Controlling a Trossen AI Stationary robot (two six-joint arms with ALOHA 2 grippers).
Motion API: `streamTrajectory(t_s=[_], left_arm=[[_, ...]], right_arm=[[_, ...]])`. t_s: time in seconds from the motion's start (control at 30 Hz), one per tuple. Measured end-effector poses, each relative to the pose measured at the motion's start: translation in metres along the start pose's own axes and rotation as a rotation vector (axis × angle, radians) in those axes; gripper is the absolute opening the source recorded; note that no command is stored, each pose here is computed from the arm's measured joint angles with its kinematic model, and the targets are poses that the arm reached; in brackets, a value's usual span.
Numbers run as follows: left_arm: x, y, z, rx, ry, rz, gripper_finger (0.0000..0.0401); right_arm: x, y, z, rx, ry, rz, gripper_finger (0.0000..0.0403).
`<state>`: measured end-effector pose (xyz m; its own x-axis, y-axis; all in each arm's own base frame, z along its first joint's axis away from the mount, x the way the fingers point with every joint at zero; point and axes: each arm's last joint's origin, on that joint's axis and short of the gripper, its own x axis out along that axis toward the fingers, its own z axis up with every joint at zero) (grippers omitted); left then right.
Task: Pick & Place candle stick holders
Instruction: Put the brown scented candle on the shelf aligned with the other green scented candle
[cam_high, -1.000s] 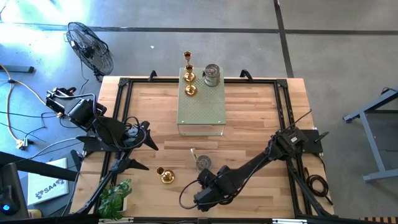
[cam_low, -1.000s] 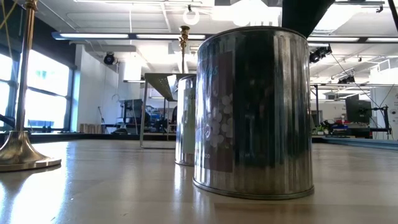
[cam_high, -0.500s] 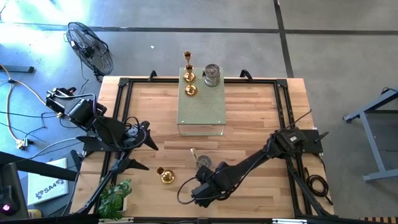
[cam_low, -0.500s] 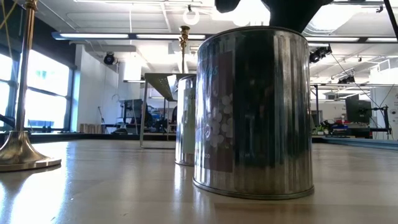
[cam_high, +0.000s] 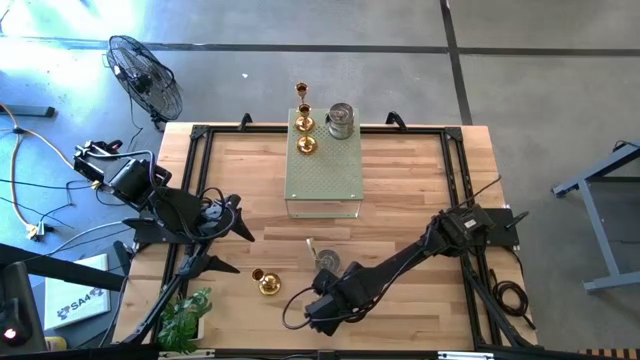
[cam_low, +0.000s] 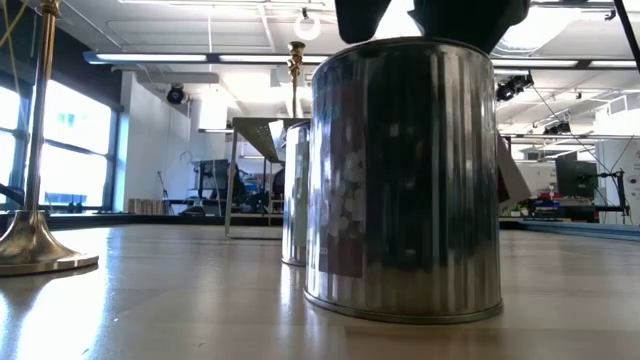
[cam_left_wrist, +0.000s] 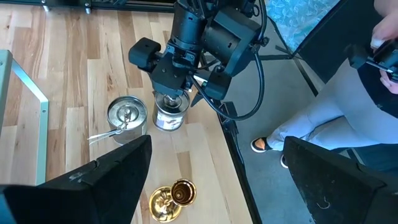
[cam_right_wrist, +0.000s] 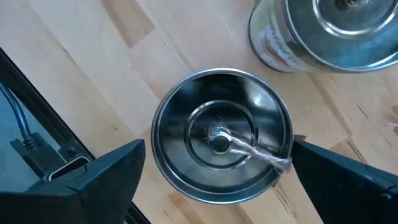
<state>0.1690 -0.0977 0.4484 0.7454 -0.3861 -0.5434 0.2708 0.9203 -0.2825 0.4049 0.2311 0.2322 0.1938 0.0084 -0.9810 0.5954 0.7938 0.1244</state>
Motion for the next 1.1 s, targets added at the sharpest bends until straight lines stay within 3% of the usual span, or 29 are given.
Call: streamTrajectory(t_s=[0.43,0.67,1.1], left_arm=[[0.000,0.000,0.000,0.000,-0.001,0.000,0.0359],[0.000,0.000,0.000,0.000,0.000,0.000,0.0359],[0.000,0.000,0.000,0.000,0.000,0.000,0.0359]], right_arm=[[0.032,0.004,0.001,-0.023,0.040,-0.042,0.0395],[0.034,0.001,0.006,-0.041,0.011,-0.067,0.0394],[0.037,0.007,0.011,-0.035,-0.011,0.007,0.0391]])
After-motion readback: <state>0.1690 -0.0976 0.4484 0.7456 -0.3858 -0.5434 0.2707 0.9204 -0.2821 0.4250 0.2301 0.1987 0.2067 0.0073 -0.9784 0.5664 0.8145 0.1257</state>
